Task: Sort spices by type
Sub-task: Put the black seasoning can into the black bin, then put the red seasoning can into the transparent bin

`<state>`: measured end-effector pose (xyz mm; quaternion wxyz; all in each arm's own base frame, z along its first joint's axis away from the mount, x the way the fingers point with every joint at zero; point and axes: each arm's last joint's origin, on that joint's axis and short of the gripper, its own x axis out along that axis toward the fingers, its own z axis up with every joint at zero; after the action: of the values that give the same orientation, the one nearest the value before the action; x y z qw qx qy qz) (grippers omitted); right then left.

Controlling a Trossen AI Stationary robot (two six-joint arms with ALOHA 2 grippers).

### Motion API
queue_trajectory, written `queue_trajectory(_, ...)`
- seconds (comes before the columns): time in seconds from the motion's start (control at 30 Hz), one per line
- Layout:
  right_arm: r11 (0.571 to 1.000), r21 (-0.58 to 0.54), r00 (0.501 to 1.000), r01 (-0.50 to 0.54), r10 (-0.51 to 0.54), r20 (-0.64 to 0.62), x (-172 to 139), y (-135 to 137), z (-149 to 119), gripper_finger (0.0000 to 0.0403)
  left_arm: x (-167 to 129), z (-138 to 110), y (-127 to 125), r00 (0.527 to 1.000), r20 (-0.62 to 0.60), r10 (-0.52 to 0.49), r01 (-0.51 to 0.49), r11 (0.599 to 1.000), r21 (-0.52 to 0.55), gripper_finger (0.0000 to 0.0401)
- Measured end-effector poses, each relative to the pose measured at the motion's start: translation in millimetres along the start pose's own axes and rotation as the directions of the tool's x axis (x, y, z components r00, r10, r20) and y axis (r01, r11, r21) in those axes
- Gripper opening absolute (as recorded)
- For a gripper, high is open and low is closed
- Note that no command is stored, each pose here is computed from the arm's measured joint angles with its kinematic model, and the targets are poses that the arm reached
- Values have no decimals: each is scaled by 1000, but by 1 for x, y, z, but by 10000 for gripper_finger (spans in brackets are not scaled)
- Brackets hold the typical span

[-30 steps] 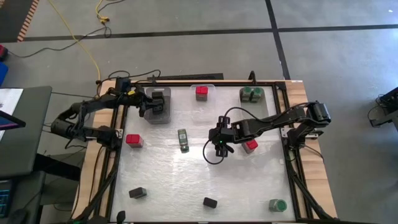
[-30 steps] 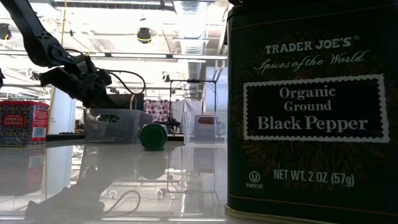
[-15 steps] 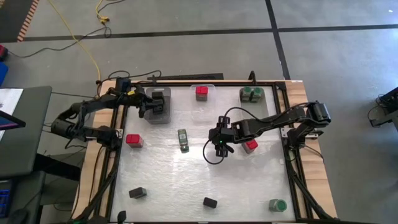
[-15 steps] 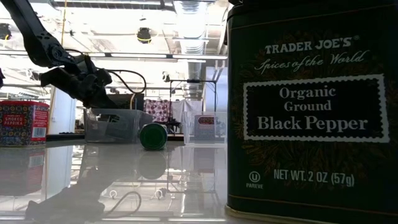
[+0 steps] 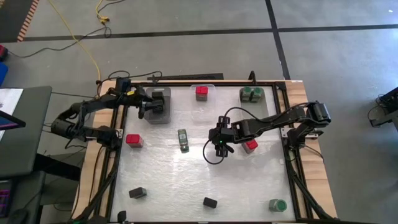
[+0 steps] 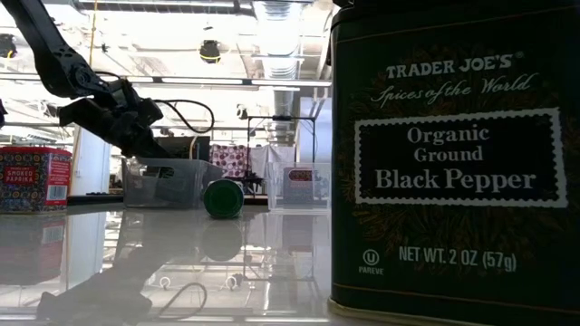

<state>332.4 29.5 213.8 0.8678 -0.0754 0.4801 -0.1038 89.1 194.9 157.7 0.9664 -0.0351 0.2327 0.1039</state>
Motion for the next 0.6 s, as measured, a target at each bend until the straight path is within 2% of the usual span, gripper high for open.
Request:
queue_trajectory(0.2,1000,0,1000,0,0,0,0,0,0,299,0,0,0,1000,3,-2,2,999,52,199)
queue_trajectory(0.6,1000,0,1000,0,0,0,0,0,0,299,0,4,2,999,44,-6,5,999,32,204)
